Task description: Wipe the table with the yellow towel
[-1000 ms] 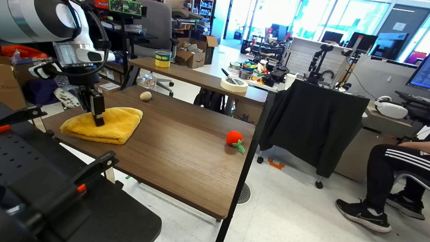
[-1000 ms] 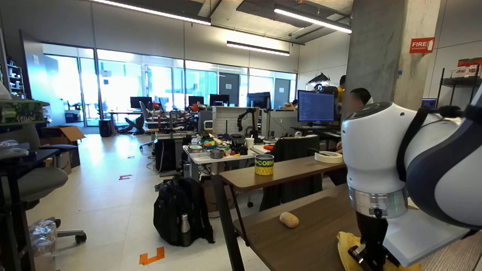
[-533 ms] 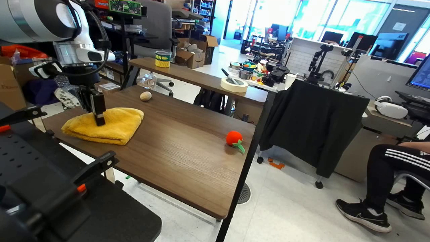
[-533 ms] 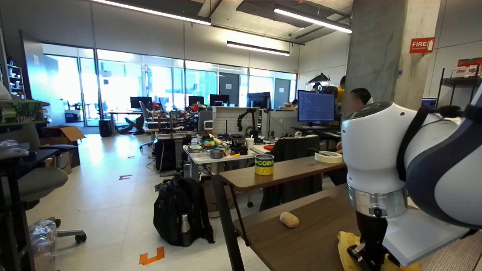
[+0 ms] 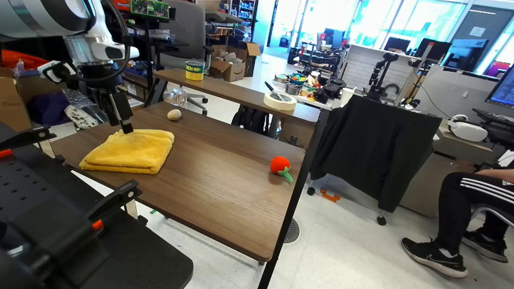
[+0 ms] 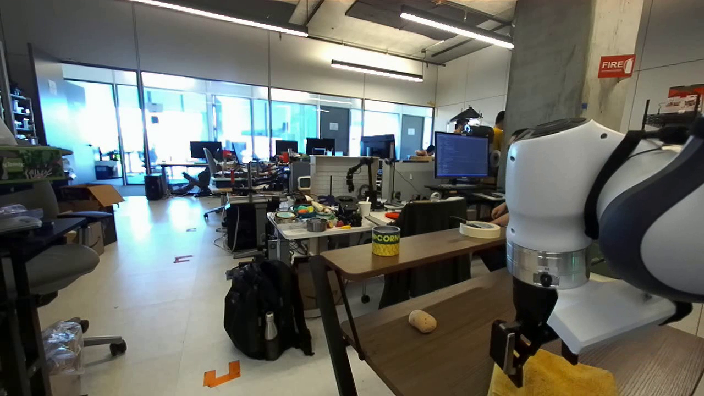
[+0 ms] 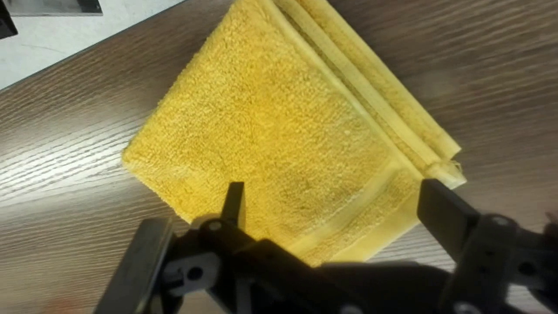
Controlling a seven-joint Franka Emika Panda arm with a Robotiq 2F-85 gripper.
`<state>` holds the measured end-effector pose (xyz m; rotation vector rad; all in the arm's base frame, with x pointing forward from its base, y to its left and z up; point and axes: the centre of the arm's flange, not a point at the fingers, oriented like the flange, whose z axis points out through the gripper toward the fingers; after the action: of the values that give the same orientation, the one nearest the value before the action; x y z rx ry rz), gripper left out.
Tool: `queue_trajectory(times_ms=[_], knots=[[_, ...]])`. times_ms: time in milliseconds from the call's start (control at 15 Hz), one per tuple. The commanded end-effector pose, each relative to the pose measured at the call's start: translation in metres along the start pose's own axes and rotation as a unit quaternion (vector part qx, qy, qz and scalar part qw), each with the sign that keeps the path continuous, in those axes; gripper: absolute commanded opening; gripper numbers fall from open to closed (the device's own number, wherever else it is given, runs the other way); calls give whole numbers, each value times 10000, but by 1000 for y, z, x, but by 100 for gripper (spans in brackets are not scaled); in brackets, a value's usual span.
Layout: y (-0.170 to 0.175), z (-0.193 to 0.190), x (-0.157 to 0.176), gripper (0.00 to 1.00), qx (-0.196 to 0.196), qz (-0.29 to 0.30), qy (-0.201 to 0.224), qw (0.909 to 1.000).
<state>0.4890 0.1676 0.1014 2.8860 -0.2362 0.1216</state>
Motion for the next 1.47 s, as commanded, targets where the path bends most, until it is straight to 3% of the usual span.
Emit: queue_trajectory(times_ms=[0,333,533,733,800,1067,1200,1400], knots=[[2,0,1,100,-14,29,4,10000],[-19,49,-3,100,-49,-133,-210,9997],[-21,77,1,100,-28,58,-367,9993],[-23,79,8,100,168,126,-482,9986],[-17,70,-3,100,-45,123,-428,9990],[-17,69,4,100,76,171,-450,9988],[-30,65,1,100,397,-69,-596,9974],[-45,69,-6,100,519,-547,-708,9946]])
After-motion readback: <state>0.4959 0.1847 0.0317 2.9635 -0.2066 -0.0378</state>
